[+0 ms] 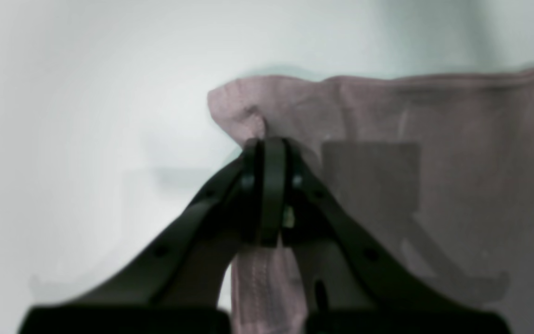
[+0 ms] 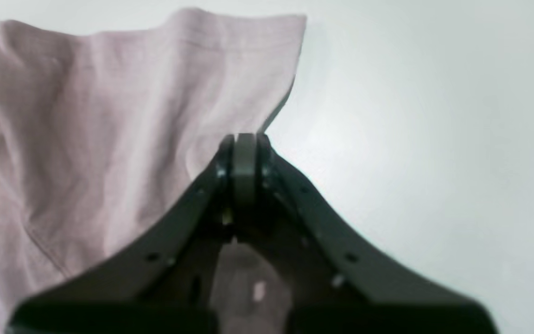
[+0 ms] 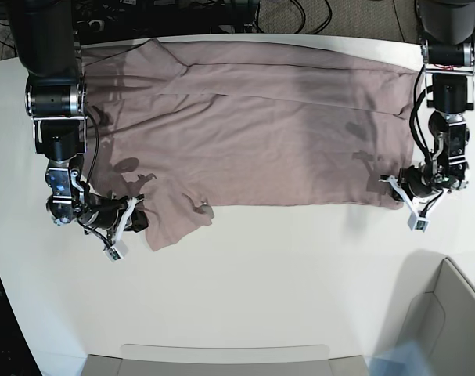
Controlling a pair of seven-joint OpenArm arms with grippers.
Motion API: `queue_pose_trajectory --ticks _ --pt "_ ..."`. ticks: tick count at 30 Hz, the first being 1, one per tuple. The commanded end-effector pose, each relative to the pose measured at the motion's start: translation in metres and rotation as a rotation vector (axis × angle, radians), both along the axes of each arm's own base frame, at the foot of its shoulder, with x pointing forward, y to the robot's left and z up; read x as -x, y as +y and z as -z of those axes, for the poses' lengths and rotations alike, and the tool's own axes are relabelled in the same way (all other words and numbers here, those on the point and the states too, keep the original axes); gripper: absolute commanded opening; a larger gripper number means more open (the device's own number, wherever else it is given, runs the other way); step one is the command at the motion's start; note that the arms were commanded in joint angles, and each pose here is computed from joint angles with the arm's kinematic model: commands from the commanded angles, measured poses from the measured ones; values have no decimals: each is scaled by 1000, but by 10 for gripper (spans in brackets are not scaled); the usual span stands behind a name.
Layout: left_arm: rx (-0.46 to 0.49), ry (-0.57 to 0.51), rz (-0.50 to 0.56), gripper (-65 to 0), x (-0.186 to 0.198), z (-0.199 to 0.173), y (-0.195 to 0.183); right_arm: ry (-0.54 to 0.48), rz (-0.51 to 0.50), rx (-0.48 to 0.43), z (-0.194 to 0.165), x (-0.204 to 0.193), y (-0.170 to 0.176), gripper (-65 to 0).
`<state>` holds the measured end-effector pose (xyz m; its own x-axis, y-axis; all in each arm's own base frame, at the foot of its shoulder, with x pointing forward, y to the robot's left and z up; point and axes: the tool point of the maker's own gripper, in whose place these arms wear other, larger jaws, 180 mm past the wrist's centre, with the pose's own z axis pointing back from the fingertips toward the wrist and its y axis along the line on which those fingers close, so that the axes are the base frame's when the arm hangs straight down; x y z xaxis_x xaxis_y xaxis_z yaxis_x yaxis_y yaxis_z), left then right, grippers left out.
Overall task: Fold the T-shirt properly
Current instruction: 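Fold the hem up over the shirt toward the folded shoulder edge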
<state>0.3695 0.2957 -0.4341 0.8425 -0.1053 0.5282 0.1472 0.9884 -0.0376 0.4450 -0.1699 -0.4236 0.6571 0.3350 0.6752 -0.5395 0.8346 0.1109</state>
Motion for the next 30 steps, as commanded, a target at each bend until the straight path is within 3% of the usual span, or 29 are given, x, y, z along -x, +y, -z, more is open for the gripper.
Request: queue_pose_trajectory --ticks 1,4,10,14,17,24,30 --pt "5 31 27 -650 5 3 -5 16 -23 44 -3 -2 -6 -650" --pt "12 3 26 -650 0 -1 -7 -19 -29 45 -16 -12 -4 -650" --pt "75 -160 -100 -650 -26 -46 14 -131 -53 55 -51 -34 2 -650" --pt "79 -200 -142 -650 -30 -68 27 -169 -56 72 -64 -40 -4 -650" --pt "70 -228 -139 -650 -34 -80 29 -171 -65 113 -74 -42 -8 -650" --pt "42 -237 -106 -650 -24 -82 24 -227 -35 106 -107 -46 -12 -650" --pt "17 -236 -89 -650 -5 -79 23 -235 -74 169 -107 -27 -6 -650"
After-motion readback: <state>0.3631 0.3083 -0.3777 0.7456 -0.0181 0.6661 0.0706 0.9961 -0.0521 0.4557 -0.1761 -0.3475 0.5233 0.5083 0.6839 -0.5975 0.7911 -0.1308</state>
